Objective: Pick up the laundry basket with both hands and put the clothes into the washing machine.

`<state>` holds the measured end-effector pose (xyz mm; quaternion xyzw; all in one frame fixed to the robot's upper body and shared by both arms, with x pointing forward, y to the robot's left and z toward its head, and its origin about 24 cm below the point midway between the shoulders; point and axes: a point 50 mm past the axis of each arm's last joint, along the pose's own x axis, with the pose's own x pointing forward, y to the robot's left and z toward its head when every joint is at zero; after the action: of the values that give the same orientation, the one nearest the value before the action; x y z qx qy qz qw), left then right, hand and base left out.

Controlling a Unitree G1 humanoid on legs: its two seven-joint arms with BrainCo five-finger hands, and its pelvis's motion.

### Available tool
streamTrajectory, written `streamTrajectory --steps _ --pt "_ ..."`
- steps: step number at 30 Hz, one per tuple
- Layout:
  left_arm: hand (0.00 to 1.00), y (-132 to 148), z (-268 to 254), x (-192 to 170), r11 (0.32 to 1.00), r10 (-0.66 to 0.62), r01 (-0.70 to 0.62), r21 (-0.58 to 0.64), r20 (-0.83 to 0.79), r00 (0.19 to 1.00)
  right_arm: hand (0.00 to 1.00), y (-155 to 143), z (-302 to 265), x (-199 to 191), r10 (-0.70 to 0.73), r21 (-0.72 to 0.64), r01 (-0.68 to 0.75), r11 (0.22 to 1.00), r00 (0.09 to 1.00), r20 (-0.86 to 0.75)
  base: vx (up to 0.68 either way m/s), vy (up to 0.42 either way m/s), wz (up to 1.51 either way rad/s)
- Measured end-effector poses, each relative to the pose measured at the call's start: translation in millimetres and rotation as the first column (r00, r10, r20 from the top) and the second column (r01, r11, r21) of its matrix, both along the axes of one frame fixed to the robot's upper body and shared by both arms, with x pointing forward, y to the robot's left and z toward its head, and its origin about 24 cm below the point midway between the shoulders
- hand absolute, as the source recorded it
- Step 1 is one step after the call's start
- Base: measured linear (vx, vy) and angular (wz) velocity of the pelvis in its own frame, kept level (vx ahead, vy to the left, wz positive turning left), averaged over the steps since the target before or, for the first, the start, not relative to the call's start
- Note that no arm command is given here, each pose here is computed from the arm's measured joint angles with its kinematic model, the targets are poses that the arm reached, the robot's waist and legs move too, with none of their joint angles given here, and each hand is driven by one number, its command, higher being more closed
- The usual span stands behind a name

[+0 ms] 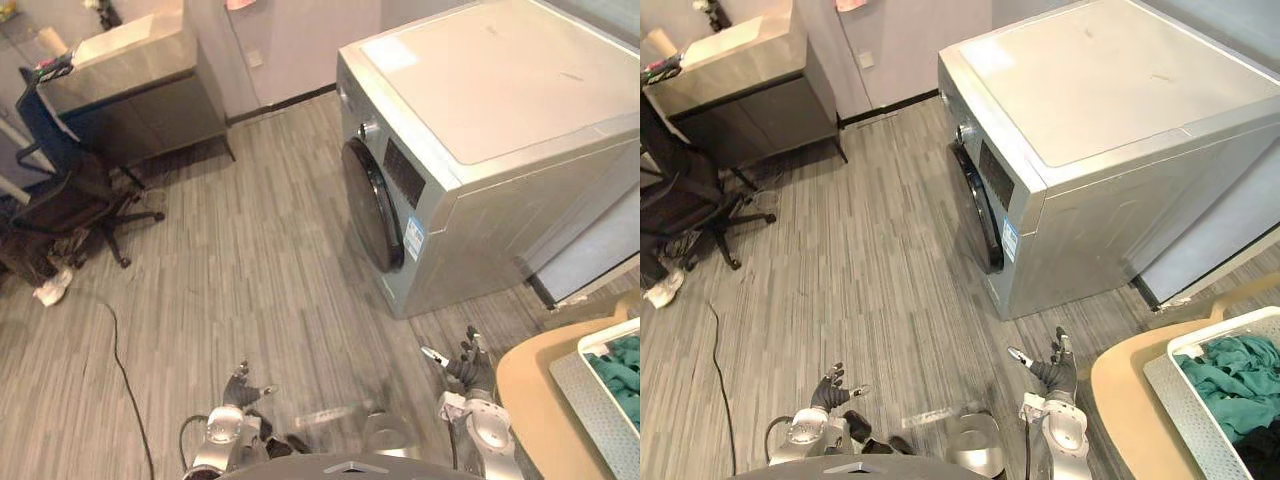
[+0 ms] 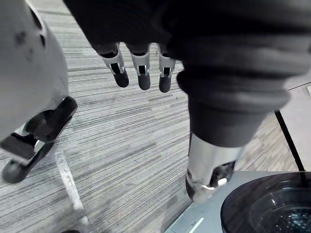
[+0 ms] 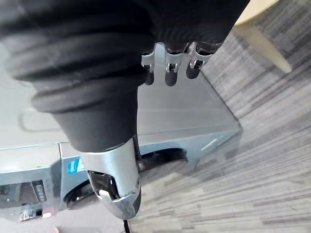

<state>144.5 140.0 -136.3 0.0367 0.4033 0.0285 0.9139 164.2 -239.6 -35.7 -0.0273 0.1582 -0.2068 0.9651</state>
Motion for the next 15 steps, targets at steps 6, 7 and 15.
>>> streamTrajectory --steps 6,7,15 --pt "0.0 3.6 -4.4 -12.0 0.999 0.034 -0.034 -0.005 -0.035 0.999 0.0 -6.1 16.8 11.0 0.026 -0.103 -0.022 0.994 0.999 0.044 0.28 0.333 -0.46" --pt "0.0 11.4 -3.7 -11.4 0.998 0.06 -0.06 0.012 -0.028 0.998 0.0 -0.5 19.5 16.5 0.05 -0.107 -0.044 0.993 0.997 0.059 0.37 0.356 -0.68" --pt "0.0 20.5 -4.8 -14.9 0.996 0.091 -0.09 0.02 -0.038 0.995 0.0 5.4 21.6 35.4 0.101 -0.113 -0.092 0.989 0.992 0.073 0.34 0.228 -0.45"
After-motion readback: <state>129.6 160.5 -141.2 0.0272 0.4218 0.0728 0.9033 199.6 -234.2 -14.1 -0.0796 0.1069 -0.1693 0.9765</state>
